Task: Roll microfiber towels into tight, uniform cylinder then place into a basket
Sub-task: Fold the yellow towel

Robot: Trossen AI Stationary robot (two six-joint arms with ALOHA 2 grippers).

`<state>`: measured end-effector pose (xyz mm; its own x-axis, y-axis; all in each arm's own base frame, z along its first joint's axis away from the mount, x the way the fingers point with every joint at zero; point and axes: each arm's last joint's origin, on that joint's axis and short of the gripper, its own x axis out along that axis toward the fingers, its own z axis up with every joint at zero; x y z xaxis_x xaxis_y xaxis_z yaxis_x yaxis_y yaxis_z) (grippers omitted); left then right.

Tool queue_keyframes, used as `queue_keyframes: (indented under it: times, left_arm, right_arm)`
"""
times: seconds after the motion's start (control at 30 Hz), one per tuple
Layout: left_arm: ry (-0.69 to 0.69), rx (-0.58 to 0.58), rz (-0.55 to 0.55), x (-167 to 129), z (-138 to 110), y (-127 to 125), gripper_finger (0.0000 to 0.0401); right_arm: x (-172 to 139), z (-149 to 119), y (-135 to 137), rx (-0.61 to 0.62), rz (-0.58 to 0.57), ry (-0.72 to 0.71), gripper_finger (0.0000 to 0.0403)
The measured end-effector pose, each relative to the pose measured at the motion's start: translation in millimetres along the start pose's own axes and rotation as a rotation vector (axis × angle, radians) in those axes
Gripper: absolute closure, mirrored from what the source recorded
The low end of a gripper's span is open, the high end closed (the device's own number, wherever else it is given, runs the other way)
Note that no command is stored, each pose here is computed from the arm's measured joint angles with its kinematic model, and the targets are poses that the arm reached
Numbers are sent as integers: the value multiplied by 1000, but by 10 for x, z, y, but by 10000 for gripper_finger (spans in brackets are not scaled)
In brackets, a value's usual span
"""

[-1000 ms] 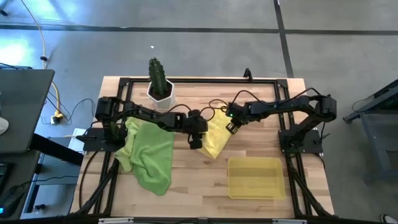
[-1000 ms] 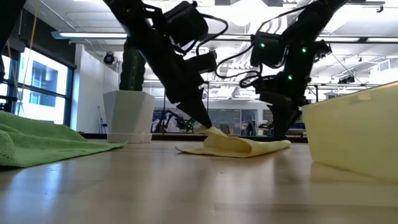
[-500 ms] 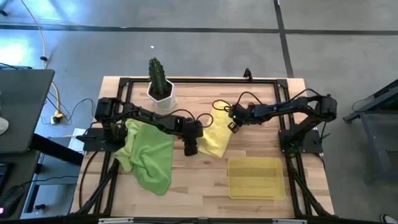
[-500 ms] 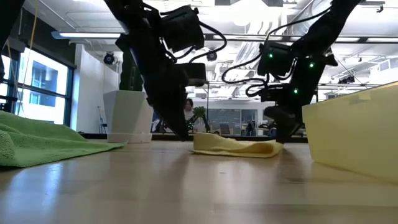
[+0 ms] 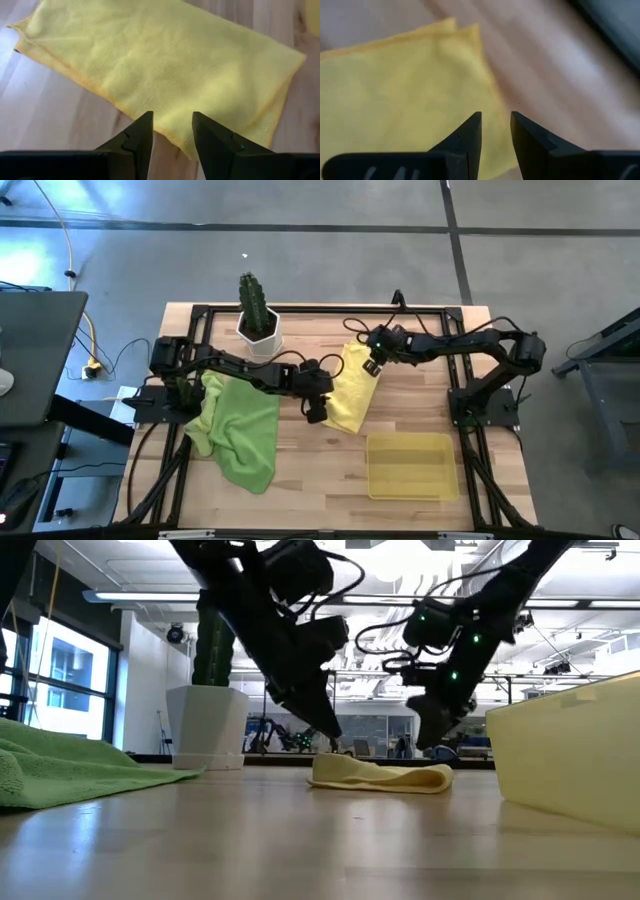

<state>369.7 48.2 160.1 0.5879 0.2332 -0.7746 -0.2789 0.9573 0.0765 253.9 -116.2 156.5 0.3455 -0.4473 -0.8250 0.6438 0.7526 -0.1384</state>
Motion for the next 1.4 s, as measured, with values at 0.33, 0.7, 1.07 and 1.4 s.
queue_keyframes:
  times: [0.33, 0.7, 1.07, 1.4]
  left_arm:
    - [60, -47, 2, 268, -137, 23, 275]
    - [87, -16, -81, 377, -233, -240, 275]
    - [-26, -28, -29, 379, -152, -289, 275]
    - [-89, -60, -12, 271, -19, -197, 275]
  right_arm:
    - [-9, -285, 227, 29, 35, 111, 309]
    - [145, -275, 97, -20, -16, -22, 309]
    - [377, -70, -63, -111, -49, -145, 309]
    - [-55, 172, -28, -31, 8, -35, 309]
